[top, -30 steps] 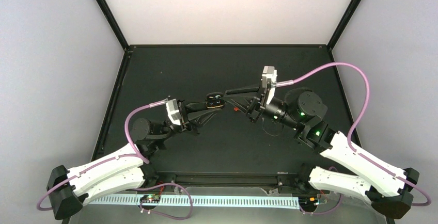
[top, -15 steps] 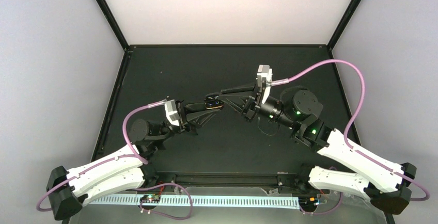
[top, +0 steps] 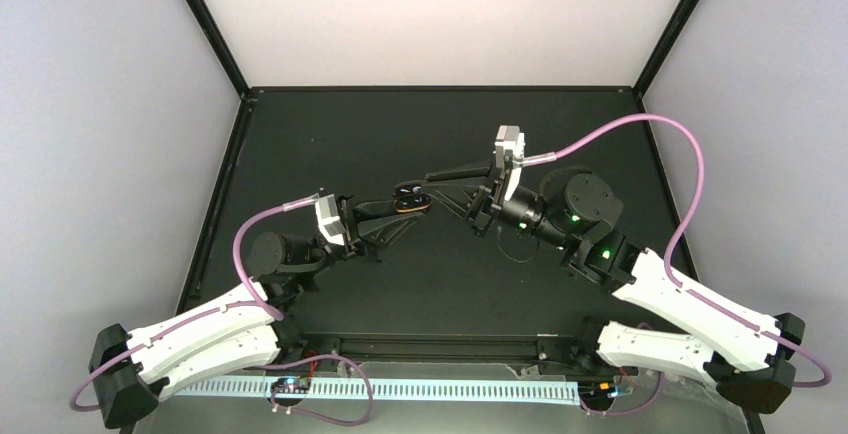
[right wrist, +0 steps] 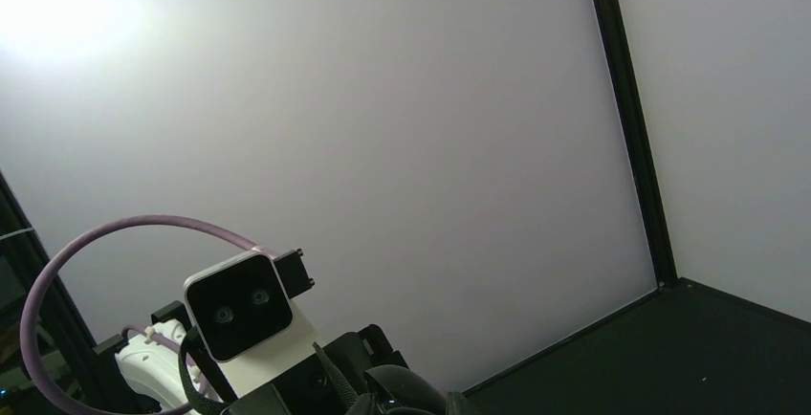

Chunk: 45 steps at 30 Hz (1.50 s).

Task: Insert the wireless bluetooth earbuds into the charging case
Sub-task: Place the earbud in the charging case.

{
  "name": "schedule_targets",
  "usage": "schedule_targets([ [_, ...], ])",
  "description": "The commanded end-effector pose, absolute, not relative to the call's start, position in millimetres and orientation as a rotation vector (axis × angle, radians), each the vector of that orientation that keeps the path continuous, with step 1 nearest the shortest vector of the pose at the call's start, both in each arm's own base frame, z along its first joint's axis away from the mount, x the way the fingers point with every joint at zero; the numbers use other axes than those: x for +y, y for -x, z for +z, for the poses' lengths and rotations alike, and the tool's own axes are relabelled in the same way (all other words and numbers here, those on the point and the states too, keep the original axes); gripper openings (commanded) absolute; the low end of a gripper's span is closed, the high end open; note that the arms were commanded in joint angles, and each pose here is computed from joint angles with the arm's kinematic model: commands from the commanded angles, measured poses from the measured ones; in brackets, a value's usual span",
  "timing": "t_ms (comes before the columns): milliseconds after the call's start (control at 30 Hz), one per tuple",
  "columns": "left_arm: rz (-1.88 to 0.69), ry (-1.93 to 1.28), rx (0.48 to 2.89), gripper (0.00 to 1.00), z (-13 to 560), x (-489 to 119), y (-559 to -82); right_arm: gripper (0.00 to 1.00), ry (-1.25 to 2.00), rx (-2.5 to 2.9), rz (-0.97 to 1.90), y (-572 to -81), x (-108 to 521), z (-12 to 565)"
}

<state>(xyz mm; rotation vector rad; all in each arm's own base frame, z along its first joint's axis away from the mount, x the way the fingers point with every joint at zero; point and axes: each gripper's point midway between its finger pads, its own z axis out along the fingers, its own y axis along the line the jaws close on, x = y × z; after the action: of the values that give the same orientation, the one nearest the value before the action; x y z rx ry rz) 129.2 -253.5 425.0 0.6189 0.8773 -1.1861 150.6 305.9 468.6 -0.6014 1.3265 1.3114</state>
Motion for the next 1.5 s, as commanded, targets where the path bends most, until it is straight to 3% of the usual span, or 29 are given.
schedule_targets([
  [0,-1.205,-0.611,0.813,0.02,438.0,-245.3,-119.7,0.16,0.602,1.306,1.302,-148.4,306.1,479.2],
  [1467,-1.190,-0.612,0.809,0.02,439.6,-241.7,-117.8,0.16,0.686,1.413,1.234,-153.1,321.6,461.6],
])
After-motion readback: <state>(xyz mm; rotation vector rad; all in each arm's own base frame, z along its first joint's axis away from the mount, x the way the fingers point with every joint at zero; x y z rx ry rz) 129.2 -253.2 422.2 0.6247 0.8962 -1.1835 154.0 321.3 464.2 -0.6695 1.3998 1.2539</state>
